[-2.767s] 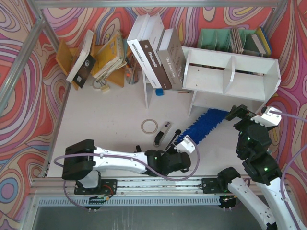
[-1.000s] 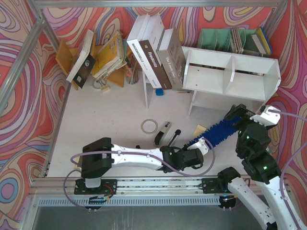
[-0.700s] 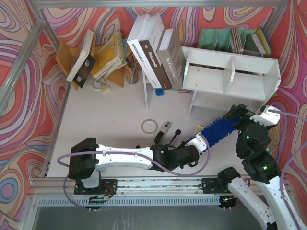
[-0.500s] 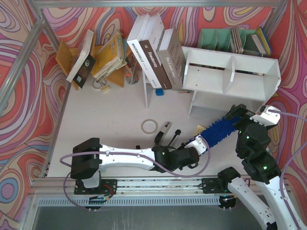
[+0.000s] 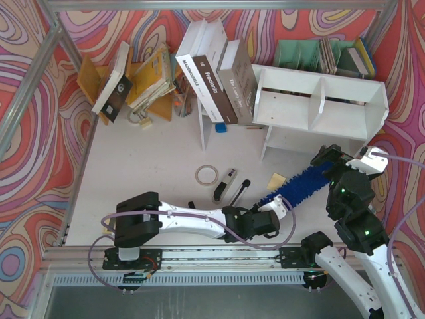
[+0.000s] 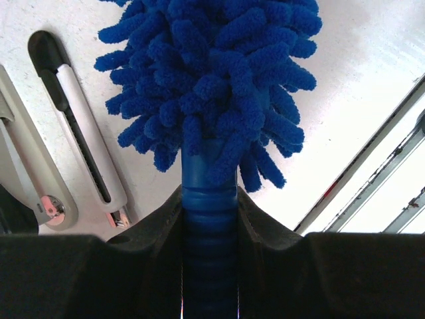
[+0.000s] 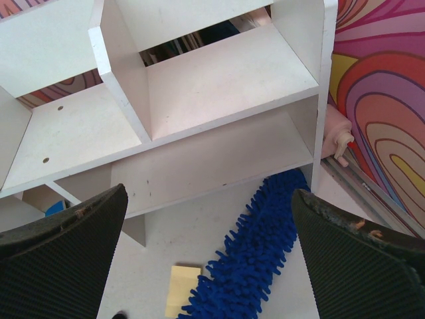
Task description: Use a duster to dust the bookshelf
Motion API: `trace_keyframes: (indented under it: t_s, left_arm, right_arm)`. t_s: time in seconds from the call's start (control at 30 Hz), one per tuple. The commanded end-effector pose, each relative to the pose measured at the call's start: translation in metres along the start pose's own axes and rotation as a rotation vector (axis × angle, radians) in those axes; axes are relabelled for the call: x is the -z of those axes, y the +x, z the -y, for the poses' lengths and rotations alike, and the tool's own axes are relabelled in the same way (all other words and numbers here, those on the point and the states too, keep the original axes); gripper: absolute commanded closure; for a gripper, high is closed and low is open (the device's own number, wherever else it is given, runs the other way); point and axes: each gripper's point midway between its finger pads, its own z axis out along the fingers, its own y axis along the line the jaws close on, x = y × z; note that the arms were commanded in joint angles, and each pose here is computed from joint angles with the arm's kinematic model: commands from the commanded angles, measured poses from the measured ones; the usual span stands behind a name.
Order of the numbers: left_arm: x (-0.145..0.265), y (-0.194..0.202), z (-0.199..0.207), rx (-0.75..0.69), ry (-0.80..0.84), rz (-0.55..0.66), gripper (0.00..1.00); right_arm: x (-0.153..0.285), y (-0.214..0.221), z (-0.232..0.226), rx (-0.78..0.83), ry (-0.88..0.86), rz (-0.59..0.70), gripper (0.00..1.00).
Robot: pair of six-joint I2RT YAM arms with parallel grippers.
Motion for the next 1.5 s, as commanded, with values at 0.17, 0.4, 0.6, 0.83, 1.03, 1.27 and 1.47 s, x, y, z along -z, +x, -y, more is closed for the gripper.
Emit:
trace_keyframes:
  t_s: [0.17,0.4,0.6,0.83,1.03,1.27,1.47]
  left_arm:
    - [0.035,-0.068,-0.01,0.042,-0.018,0.217,1.0]
    - [0.04,-0.079,-0.014,0.042,-0.031,0.255,1.0]
    - [0.021,-0.057,-0.005,0.024,-0.024,0.164,1.0]
    - [0.004,-0.032,0.002,0.027,-0.022,0.064,1.0]
    - [0.013,-0.046,-0.007,0.039,-0.055,0.112,1.0]
    - [0.035,-0.075,-0.018,0.075,-0.074,0.217,1.0]
    - [0.042,-0.081,-0.029,0.107,-0.115,0.254,1.0]
  right_arm:
    - [-0.002,-0.002,-0.001,0.003,0.004,0.011,0.01]
    - [-0.002,-0.002,-0.001,0.002,0.003,0.012,0.01]
    - [-0.002,-0.002,-0.001,0.001,0.002,0.012,0.01]
    - [-0.001,-0.002,-0.001,-0.001,0.002,0.012,0.01]
    - [-0.001,-0.002,0.0,-0.003,0.003,0.013,0.01]
    - [0.0,-0.003,0.001,-0.006,0.002,0.015,0.01]
    - [0.001,-0.003,0.001,-0.008,0.001,0.017,0.01]
